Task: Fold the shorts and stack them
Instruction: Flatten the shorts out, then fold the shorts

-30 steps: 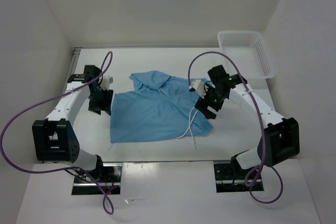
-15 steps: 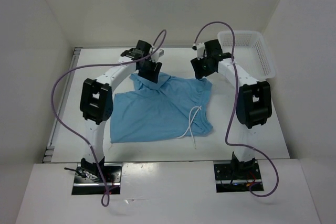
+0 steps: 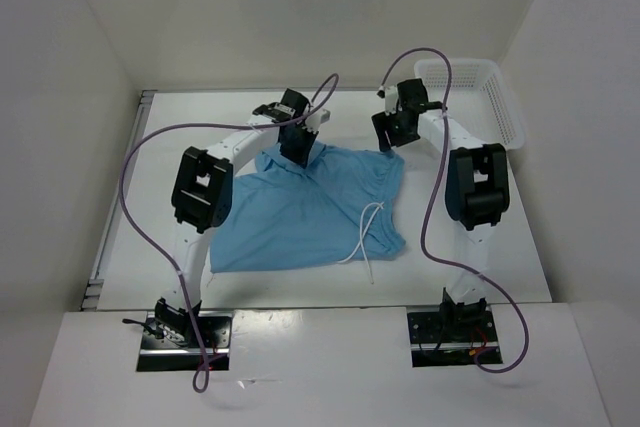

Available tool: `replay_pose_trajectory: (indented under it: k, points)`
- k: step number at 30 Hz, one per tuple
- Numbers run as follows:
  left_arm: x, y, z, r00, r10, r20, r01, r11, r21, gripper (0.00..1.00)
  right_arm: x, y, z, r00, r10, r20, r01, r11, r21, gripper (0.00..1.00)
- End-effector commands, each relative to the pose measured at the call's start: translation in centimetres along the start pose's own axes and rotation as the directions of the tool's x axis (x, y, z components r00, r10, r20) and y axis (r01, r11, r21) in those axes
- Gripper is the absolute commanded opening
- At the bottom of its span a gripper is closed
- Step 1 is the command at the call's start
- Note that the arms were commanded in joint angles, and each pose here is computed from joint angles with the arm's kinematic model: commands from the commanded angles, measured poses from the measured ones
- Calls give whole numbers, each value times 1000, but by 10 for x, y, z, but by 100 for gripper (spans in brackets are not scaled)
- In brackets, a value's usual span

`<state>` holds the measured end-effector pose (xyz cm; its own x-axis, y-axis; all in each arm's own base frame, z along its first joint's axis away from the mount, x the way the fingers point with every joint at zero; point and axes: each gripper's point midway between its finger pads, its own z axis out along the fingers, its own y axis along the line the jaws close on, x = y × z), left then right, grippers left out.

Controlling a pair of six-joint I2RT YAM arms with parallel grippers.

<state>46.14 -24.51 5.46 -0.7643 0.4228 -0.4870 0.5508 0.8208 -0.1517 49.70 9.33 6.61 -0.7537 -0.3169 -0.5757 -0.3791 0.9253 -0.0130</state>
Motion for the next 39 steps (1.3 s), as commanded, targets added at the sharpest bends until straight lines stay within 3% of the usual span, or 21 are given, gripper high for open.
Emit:
replay_pose_trajectory:
  k: [1, 2, 4, 6, 7, 8, 10, 11, 13, 16, 19, 24, 26, 27, 30, 31, 32, 34, 36, 37, 39]
  points:
    - [-1, 5, -5, 1000, 4, 10, -4, 999, -36, 11, 13, -2, 7, 1000, -2, -22, 2, 999, -33, 70]
    - [-2, 7, -9, 1000, 5, 13, -5, 999, -52, 0, 23, -1, 13, 999, 1, -46, -2, 999, -38, 71]
    - [-9, 13, -22, 999, 2, 42, 1, 997, -74, 0, 25, 2, 16, 999, -7, -50, 4, 998, -61, 71]
    - [-19, 21, -36, 997, 3, 75, 6, 994, -109, 0, 34, 5, 19, 997, -4, -76, -2, 997, -76, 65]
    - [-30, 26, -51, 994, 2, 111, 12, 991, -131, 0, 38, 7, 23, 996, -13, -84, 5, 996, -90, 59]
    - [-32, 30, -56, 993, 5, 120, 14, 988, -156, 0, 40, 8, 23, 996, -12, -93, 3, 996, -92, 44]
    - [-48, 51, -82, 983, -8, 181, 46, 977, -209, 0, 41, 15, 22, 995, -18, -95, 6, 991, -132, 28]
    - [-49, 63, -85, 982, -14, 189, 62, 966, -249, 0, 46, 18, 20, 993, -24, -113, 7, 988, -152, 12]
    - [-60, 87, -109, 969, -28, 247, 105, 946, -306, 0, 47, 23, 19, 993, -41, -111, 20, 982, -186, 0]
    - [-64, 132, -133, 952, -54, 302, 181, 893, -412, 0, 35, 27, 13, 996, -42, -83, 24, 978, -208, 0]
    - [-78, 168, -169, 921, -53, 385, 258, 825, -503, 0, -6, 10, 0, 998, -51, 19, 53, 991, -123, 0]
    - [-97, 179, -243, 863, -17, 505, 332, 771, -543, 0, -74, -3, -49, 978, -73, 196, 83, 996, -44, 0]
    - [-78, 175, -243, 878, -32, 478, 329, 764, -555, 0, -95, 2, -81, 959, -92, 268, 103, 994, -27, 0]
    - [-74, 167, -263, 868, -21, 497, 335, 763, -553, 0, -95, 9, -88, 954, -112, 277, 127, 991, -35, 0]
    - [-26, 156, -266, 901, -56, 431, 323, 749, -578, 0, -73, 37, -106, 947, -185, 263, 208, 976, -64, 0]
    - [-11, 150, -260, 914, -71, 400, 309, 761, -570, 0, -44, 45, -96, 954, -214, 209, 234, 969, -77, 0]
    - [6, 139, -265, 923, -77, 376, 295, 768, -569, 0, -41, 53, -109, 932, -279, 231, 298, 953, -49, 0]
    - [74, 127, -224, 968, -134, 214, 236, 782, -577, 0, 7, 85, -94, 917, -370, 150, 384, 921, -72, 0]
    - [111, 102, -212, 982, -127, 139, 183, 812, -555, 0, 48, 110, -92, 887, -449, 106, 459, 880, -117, 7]
    - [149, 89, -197, 987, -154, 55, 160, 843, -513, 0, 62, 129, -93, 871, -482, 96, 492, 857, -154, 28]
    - [179, 73, -184, 986, -166, -14, 141, 877, -459, 0, 88, 138, -100, 864, -499, 70, 502, 839, -211, 48]
